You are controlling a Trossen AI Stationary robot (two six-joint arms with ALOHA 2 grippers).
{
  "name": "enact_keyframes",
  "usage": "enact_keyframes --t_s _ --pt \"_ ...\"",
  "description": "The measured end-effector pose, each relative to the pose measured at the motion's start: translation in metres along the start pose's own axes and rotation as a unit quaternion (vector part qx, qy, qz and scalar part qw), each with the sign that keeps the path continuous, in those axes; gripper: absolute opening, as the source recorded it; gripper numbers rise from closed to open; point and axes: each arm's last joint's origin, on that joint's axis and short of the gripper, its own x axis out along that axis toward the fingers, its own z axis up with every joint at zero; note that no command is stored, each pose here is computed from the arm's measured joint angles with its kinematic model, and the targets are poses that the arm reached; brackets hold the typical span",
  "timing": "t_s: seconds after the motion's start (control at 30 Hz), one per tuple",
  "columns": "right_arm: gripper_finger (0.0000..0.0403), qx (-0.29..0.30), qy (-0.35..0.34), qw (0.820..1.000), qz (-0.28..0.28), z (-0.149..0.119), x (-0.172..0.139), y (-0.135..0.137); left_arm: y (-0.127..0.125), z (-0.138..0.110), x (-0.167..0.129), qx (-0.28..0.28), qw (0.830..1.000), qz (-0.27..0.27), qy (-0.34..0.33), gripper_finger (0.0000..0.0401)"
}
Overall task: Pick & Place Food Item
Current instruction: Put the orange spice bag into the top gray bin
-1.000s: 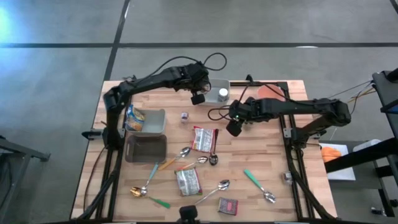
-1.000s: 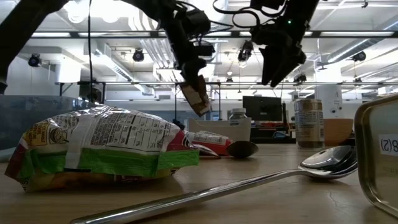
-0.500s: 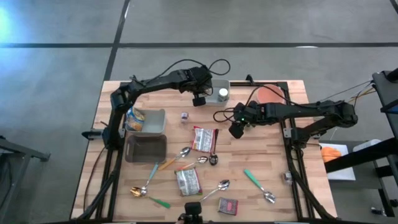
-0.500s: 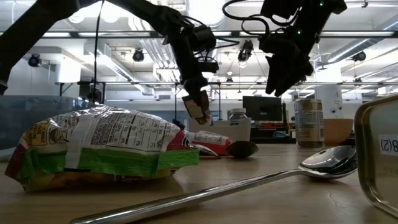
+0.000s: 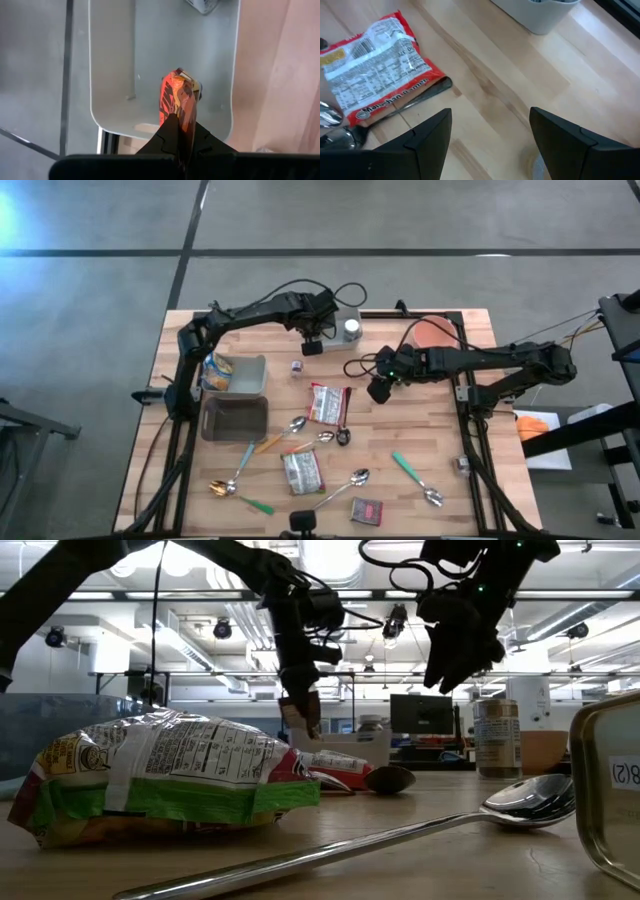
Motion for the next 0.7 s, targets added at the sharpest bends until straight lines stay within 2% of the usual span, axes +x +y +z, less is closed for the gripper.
enact_keyframes --t_s 0.33,0.7 --pt "0.0267 -0.006 0.0 1.0 0.003 -0.0014 -0.001 0.0021 -0.0024 -0.0051 -0.0004 0.009 1.0 -0.011 0.026 0.0" --pt "0.0267 -0.01 0.001 1.0 0.003 -0.0014 -0.0008 0.0021 -0.0051 -0.0099 -0.0024 0.056 0.997 -0.042 0.04 0.0"
